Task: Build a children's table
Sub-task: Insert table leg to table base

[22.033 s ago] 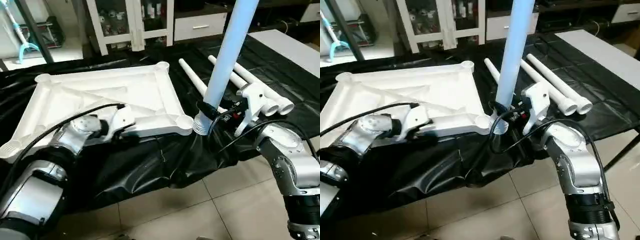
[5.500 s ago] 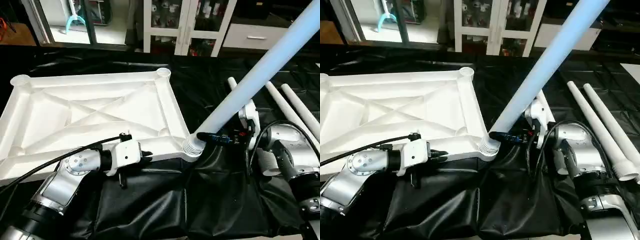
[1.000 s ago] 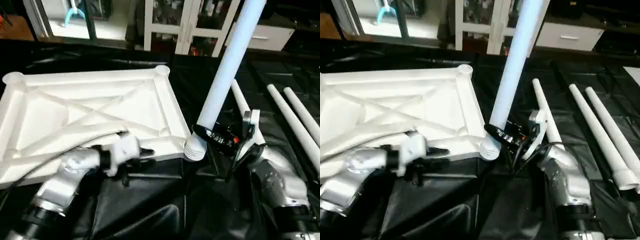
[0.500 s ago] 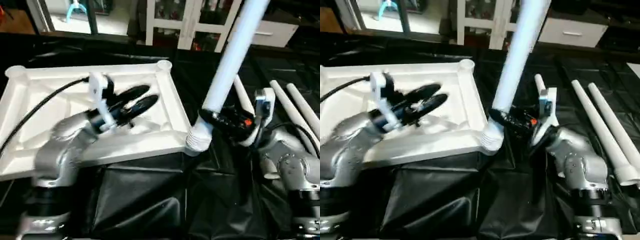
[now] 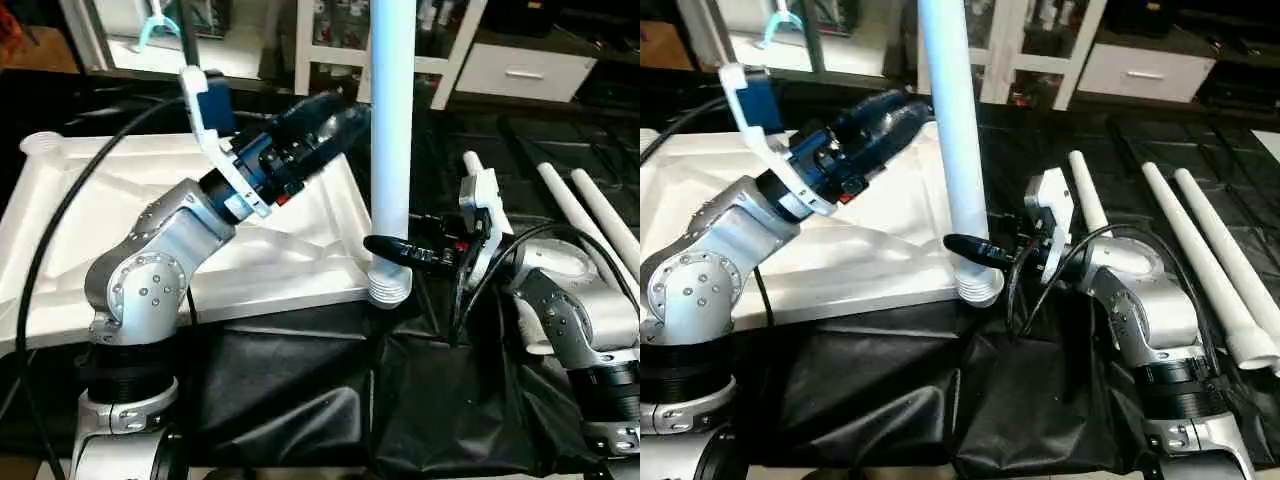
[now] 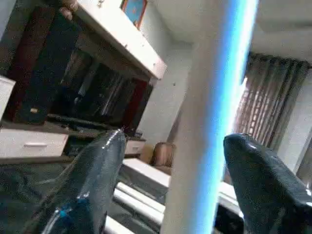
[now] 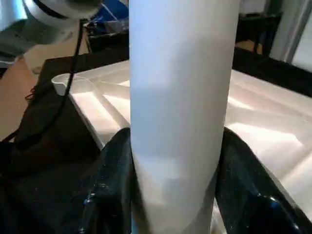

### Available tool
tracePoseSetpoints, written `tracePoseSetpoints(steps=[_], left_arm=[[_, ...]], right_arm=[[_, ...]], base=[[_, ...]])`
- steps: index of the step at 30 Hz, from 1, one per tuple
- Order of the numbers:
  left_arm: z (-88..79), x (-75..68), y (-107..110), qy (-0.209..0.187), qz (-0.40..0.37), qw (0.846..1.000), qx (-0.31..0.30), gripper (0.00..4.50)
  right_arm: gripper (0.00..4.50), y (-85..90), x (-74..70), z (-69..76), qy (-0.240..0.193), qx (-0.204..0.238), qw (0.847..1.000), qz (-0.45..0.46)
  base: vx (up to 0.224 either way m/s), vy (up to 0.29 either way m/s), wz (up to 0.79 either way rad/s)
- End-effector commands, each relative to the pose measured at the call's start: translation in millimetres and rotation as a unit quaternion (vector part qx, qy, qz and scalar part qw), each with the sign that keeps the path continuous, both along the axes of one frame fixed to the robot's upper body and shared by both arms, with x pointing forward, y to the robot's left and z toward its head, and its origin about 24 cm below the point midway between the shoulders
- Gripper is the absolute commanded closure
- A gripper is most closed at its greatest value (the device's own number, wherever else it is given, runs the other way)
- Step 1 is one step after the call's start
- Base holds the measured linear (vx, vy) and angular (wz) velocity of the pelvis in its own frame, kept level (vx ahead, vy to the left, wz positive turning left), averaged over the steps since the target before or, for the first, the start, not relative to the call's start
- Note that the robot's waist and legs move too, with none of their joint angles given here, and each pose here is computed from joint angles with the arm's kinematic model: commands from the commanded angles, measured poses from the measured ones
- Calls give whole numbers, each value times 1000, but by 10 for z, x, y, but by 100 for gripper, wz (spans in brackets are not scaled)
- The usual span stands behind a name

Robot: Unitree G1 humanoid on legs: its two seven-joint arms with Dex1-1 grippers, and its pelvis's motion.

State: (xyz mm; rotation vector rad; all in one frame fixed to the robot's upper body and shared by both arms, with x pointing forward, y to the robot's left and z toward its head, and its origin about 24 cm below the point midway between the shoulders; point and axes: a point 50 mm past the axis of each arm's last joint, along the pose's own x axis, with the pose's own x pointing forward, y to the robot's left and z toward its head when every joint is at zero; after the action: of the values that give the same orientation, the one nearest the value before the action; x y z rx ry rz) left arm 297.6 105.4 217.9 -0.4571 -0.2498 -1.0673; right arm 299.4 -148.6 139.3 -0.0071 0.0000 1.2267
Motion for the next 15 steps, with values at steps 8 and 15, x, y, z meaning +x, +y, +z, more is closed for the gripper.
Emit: tracePoseSetpoints(steps=[8,15], left_arm=[[145,-38,-59,1,-51,998,-23,2],[120,-46,-67,-13,-56,998,10,1]], right_arm=[[266,12,-74,68,-47,-79,995,36],[266,16,-114,-9,-41,-120,991,49]], base=[[0,0,0],[0,0,0]])
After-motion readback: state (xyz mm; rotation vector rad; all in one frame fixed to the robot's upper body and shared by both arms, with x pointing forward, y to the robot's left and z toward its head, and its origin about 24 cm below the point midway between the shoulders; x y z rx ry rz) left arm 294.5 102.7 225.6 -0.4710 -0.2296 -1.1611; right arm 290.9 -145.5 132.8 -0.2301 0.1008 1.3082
